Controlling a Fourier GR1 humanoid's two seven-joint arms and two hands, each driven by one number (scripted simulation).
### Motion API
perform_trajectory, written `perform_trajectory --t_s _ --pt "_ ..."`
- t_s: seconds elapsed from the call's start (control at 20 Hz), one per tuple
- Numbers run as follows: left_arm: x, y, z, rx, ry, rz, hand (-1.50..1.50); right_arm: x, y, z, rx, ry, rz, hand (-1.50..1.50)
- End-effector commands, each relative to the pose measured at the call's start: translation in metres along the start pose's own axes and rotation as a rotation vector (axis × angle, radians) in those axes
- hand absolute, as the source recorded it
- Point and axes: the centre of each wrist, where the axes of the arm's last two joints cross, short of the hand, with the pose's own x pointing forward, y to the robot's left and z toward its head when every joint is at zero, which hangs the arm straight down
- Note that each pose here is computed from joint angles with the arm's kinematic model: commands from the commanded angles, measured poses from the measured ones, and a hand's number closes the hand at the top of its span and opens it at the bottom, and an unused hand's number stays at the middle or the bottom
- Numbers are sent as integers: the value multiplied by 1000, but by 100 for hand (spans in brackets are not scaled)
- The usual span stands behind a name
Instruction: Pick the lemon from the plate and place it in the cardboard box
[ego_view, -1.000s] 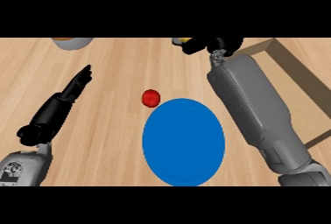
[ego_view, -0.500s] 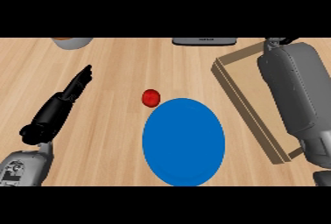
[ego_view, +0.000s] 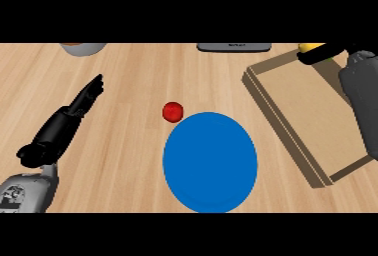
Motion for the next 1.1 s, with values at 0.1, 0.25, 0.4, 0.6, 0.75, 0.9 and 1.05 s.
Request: perform_trajectory --t_s 0.1,0.25,0.4,0.6,0.75,0.9,1.05 --pt "-2 -3 -2 -2 -2 1 0 -51 6 -18 228 22 74 150" --pt "-7 -9 -7 -11 13 -6 0 -63 -4 -22 296 80 61 150" --pt "-1 -8 -2 0 3 1 0 -92 13 -23 383 -28 25 -150" --pt "9 9 -12 5 7 3 0 -73 -2 -23 344 -160 -82 -150" --pt "-6 -3 -2 2 9 7 0 -81 -16 -21 134 -241 -331 -150" --pt "-6 -5 -7 10 5 11 0 -57 -23 -18 15 -250 -739 -150" --pt "-3 -1 -9 17 -1 2 0 -79 -27 -22 -62 -145 -984 -150"
